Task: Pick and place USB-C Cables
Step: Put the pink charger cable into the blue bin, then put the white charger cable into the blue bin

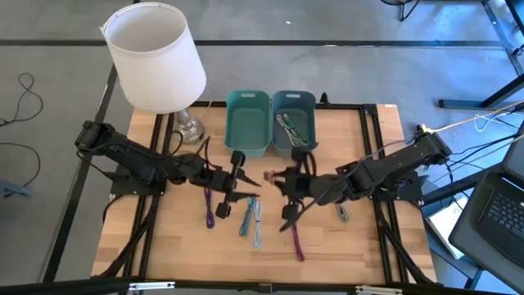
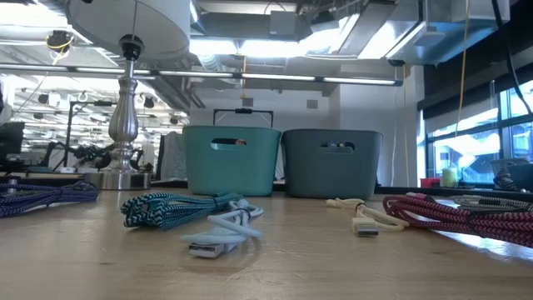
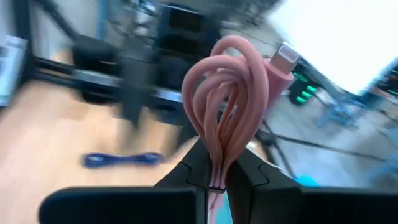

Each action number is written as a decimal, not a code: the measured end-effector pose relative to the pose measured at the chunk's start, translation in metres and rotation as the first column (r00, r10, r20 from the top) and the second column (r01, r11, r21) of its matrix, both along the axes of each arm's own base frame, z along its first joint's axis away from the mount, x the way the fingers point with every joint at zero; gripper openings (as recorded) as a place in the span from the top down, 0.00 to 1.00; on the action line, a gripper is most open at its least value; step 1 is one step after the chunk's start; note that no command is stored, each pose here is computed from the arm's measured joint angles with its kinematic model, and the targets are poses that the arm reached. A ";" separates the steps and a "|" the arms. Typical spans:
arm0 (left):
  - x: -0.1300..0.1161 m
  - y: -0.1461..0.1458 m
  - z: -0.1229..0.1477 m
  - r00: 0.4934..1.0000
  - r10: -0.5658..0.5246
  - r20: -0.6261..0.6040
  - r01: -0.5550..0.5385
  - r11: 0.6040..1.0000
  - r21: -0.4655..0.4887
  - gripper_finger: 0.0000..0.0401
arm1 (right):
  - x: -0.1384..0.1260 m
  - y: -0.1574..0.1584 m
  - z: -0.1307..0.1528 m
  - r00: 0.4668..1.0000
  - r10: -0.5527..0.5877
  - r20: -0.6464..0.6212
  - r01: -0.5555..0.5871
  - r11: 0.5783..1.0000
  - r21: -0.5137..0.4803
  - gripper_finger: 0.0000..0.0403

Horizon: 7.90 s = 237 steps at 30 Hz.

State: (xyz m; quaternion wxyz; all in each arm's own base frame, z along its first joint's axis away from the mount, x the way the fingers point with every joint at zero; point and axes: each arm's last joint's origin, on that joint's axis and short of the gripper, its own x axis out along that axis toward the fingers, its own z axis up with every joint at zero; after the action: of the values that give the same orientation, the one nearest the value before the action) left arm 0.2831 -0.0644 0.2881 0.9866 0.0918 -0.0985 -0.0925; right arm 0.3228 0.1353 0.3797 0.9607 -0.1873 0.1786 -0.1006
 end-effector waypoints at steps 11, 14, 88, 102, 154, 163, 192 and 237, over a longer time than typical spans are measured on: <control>-0.003 -0.005 -0.016 0.910 0.373 -0.180 -0.386 0.921 -0.042 0.45 | -0.045 -0.036 0.004 0.944 -0.305 -0.127 0.318 0.943 0.095 0.94; -0.005 -0.009 -0.020 0.894 0.387 -0.223 -0.412 0.908 -0.073 0.44 | -0.053 -0.065 0.010 0.905 -0.402 -0.140 0.418 0.901 0.118 0.94; -0.011 -0.031 -0.025 0.911 0.311 -0.271 -0.346 0.933 -0.095 0.44 | 0.014 -0.347 -0.156 0.648 -0.347 -0.678 0.717 0.576 0.391 0.53; -0.012 -0.030 -0.031 0.892 0.319 -0.321 -0.351 0.935 -0.047 0.44 | -0.048 -0.158 -0.027 0.760 -0.143 -0.634 0.536 0.690 0.486 0.56; -0.034 -0.075 -0.043 0.887 0.116 -0.447 -0.211 0.963 -0.169 0.44 | 0.016 0.007 -0.247 0.636 -0.339 -0.694 0.758 0.106 0.643 0.56; -0.035 -0.076 -0.043 0.886 0.109 -0.451 -0.218 0.956 -0.197 0.44 | 0.025 0.006 -0.222 0.613 -0.327 -0.719 0.790 0.216 0.574 0.56; -0.035 -0.076 -0.043 0.884 0.100 -0.456 -0.229 0.944 -0.237 0.44 | 0.008 -0.009 -0.252 0.569 -0.348 -0.745 0.821 0.204 0.532 0.59; -0.042 -0.086 -0.047 0.864 0.041 -0.502 -0.219 0.928 -0.302 0.44 | 0.012 -0.167 -0.038 0.365 -0.686 -0.630 0.905 0.420 0.066 1.00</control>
State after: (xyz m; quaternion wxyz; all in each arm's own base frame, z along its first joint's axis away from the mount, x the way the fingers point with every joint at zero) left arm 0.2407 -0.1503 0.2412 0.9836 -0.1042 0.1447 -0.0260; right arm 0.3344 -0.0320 0.3417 0.7096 0.1105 0.5116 -0.4717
